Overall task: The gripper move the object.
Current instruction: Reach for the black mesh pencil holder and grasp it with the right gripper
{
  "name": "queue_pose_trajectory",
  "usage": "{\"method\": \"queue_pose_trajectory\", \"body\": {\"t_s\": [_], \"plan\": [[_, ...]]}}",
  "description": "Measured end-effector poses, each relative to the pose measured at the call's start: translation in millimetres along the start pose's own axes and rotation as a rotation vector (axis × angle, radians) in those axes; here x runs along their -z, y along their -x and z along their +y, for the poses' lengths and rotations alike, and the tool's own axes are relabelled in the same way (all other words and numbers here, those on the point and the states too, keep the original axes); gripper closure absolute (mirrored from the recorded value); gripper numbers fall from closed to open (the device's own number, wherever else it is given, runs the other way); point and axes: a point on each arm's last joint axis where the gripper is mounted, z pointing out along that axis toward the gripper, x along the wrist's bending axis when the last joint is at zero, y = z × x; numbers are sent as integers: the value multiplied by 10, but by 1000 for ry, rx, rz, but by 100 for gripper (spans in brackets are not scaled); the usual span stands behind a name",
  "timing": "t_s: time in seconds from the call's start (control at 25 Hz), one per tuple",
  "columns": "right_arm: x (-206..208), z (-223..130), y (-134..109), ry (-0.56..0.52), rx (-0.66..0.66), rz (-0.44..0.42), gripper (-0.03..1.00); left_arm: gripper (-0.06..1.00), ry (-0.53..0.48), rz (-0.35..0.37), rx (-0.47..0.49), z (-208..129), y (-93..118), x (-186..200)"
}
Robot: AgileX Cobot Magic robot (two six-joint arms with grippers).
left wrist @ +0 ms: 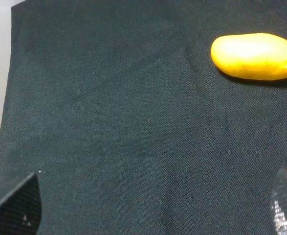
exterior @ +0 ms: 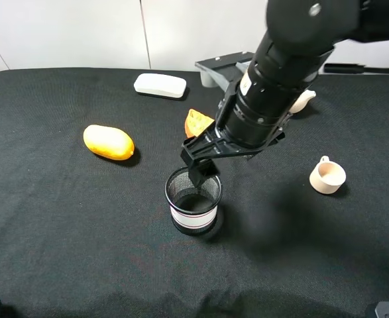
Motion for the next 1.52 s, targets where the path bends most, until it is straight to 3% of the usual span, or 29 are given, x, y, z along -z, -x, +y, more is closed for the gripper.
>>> {"method": "queue_pose_trajectory", "body": {"t_s": [1.04,1.52], "plan": [[-770,141,95,-49,-18,-47,27,-5,0,0,0,0,0,0],[-929,135,117,-72,-29,-52,27,-5,1,0,0,1,0,0]]}}
